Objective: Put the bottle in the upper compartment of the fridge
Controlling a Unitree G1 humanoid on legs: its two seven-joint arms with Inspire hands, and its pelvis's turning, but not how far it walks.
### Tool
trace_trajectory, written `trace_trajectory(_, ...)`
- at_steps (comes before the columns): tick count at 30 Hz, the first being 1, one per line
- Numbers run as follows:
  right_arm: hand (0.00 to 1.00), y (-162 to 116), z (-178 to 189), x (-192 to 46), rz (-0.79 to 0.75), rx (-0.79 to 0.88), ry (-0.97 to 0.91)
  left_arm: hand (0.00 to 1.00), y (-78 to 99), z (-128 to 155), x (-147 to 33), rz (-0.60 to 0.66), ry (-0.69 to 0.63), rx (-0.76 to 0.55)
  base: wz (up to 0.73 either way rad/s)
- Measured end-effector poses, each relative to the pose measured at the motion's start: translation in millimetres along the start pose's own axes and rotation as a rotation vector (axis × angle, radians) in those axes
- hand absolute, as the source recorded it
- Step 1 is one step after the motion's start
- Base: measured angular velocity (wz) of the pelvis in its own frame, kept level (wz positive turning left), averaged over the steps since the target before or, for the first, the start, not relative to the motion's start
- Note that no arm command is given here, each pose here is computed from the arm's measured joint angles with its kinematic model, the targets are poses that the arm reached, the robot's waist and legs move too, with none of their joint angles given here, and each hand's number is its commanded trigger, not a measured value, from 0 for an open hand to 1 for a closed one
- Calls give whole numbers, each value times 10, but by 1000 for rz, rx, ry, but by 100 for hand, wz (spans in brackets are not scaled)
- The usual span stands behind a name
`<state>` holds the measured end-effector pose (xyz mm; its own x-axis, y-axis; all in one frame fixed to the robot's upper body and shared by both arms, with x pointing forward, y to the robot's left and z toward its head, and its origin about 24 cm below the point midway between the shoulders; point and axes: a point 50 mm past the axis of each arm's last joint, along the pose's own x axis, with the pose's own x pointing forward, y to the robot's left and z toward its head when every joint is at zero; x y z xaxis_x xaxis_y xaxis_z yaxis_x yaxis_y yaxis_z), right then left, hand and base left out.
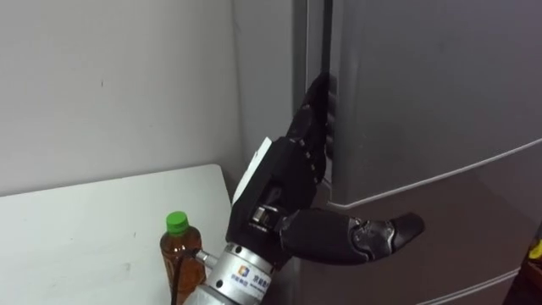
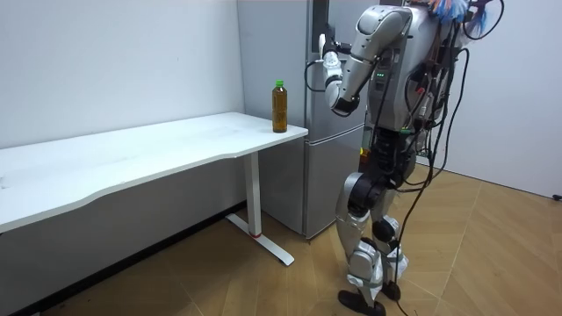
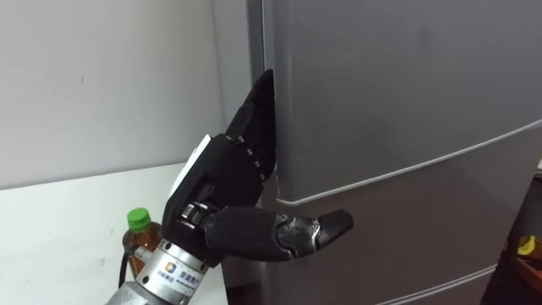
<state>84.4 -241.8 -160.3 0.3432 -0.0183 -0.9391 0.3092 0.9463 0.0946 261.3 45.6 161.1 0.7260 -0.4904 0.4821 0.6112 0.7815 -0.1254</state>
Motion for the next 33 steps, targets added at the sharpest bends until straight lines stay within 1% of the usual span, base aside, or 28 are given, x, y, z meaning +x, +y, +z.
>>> trace_trajectory(9, 0, -1, -1, 0, 0, 2, 1, 0, -4, -18, -1, -5, 11, -5, -11)
trace_trajectory(17, 0, -11, 20, -4, 6, 13, -8, 0, -91, -76, -2, -46, 40, -34, 0)
trace_trajectory(22, 0, -43, 48, -11, -1, 17, -17, 0, -158, -99, -5, -100, 50, -44, 1)
trace_trajectory(25, 0, -72, 62, -19, -8, 17, -21, 0, -207, -120, -10, -138, 57, -84, -8)
trace_trajectory(26, 0, -57, 60, -16, -3, 26, -22, 0, -221, -115, 1, -155, 57, -86, 10)
trace_trajectory(27, 0, -20, 35, -6, 7, 76, -24, 0, -292, -85, 76, -212, 53, -72, 15)
trace_trajectory(28, 0, -1, 76, 0, 9, 76, -36, 0, -306, -100, 66, -222, 60, -75, -4)
trace_trajectory(30, 0, -89, 123, -25, -6, 57, -48, 0, -322, -124, 50, -227, 67, -90, -27)
trace_trajectory(31, 0, -132, 96, -38, -19, 53, -37, 0, -335, -140, 41, -254, 76, -90, -16)
trace_trajectory(33, 0, -122, 89, -36, -15, 58, -36, 0, -363, -122, 28, -311, 75, -87, -11)
